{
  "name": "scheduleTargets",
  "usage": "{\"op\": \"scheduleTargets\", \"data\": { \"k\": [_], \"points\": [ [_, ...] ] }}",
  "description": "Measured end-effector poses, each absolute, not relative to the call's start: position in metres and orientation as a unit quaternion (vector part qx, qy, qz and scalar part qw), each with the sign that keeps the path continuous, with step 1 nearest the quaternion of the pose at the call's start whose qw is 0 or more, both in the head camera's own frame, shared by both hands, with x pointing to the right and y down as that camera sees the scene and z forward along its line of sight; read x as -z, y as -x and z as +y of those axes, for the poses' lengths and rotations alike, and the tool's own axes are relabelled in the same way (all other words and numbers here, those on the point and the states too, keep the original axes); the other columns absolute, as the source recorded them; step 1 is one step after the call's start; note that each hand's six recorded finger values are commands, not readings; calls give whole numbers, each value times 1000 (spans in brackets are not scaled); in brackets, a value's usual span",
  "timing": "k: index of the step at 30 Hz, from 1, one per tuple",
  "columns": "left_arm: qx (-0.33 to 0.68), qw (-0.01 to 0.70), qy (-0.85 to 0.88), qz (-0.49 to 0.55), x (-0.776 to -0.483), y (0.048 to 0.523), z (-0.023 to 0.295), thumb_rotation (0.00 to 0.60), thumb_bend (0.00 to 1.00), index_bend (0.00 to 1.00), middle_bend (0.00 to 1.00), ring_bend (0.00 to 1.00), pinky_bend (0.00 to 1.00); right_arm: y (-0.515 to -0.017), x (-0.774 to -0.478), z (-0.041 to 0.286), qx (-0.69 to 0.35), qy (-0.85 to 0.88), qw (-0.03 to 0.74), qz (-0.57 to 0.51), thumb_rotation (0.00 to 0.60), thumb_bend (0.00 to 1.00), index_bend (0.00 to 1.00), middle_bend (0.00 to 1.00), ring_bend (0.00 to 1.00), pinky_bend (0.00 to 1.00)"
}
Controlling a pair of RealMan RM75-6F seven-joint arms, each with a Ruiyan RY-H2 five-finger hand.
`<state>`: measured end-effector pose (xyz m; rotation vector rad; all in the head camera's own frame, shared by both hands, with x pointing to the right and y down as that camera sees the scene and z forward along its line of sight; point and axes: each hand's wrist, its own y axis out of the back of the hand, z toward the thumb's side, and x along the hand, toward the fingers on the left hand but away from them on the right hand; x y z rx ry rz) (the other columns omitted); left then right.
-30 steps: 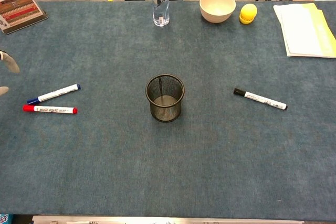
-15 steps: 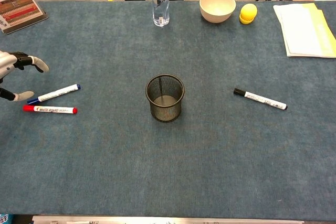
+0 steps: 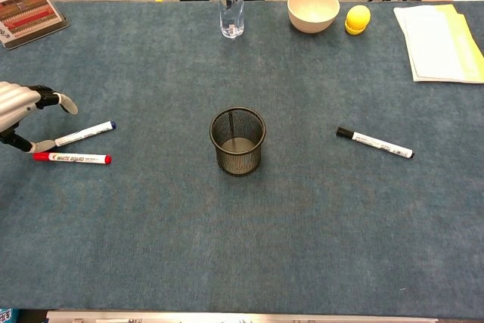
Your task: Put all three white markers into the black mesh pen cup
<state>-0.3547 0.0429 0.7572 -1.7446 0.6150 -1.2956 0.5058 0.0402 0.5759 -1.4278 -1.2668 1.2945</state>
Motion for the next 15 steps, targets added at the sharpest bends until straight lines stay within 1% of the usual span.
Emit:
{"op": "scheduleTargets", "data": {
  "k": [10,15],
  "points": [
    [514,431,704,235,-763,340,40,600,236,270,287,211,315,-511,-573,43,-515,561,405,-506,600,276,524,475,333,524],
    [511,426,707,242,-765,332,37,600,237,306,287,211,315,-512,-572,44,-515,560,405,-507,600,275,524,475,333,524]
  ]
}}
